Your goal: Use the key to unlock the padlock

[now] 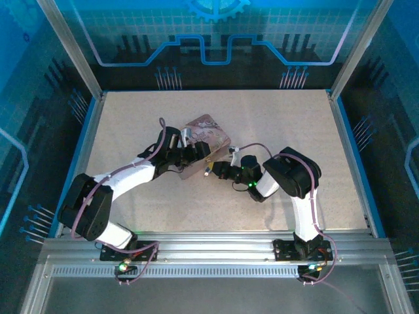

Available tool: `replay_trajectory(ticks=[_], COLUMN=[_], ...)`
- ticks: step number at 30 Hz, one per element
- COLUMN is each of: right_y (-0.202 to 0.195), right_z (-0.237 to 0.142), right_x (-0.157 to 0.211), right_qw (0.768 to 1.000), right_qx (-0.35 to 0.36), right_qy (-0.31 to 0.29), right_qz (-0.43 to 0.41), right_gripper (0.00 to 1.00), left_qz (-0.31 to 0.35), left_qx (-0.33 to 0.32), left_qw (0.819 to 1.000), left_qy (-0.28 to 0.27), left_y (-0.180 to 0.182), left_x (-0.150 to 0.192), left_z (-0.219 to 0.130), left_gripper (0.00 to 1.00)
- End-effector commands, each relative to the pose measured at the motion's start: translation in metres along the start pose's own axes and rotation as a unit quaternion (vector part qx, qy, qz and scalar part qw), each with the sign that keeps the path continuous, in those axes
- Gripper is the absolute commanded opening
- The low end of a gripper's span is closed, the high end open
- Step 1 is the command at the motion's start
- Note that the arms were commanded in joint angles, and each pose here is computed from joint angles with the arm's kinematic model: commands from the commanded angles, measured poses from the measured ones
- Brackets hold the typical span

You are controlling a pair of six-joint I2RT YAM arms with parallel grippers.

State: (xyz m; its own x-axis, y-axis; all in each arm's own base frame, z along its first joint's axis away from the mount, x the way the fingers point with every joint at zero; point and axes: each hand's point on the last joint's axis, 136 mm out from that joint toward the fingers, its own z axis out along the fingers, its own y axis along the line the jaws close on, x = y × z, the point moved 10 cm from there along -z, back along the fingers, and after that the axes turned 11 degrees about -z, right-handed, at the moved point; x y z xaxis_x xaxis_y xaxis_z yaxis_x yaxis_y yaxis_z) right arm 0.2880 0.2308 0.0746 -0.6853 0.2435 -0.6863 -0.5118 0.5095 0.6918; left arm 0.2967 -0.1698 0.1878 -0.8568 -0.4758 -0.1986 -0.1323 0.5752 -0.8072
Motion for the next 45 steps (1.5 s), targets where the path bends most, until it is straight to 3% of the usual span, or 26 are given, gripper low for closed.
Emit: replay_trajectory(ticks=[1, 45], right_y=[0.004, -0.006], right_z=[-0.006, 0.009], right_x=[-0.015, -0.050], right_qw=[0.999, 0.994], right_qx=[0.006, 0.011], right_qy=[-0.044, -0.079], right_qz=[0.023, 0.071], right_gripper=[0.06, 0.06], left_qz=[-0.046, -0.048], left_qx=[-0.059, -0.079], left_qw=[0.996, 0.995], left_qy=[0.045, 0.049], left_y=[0.025, 0.041], left_x=[0.026, 0.036], left_z=[0.003, 0.006], left_gripper=[0.73, 0.74])
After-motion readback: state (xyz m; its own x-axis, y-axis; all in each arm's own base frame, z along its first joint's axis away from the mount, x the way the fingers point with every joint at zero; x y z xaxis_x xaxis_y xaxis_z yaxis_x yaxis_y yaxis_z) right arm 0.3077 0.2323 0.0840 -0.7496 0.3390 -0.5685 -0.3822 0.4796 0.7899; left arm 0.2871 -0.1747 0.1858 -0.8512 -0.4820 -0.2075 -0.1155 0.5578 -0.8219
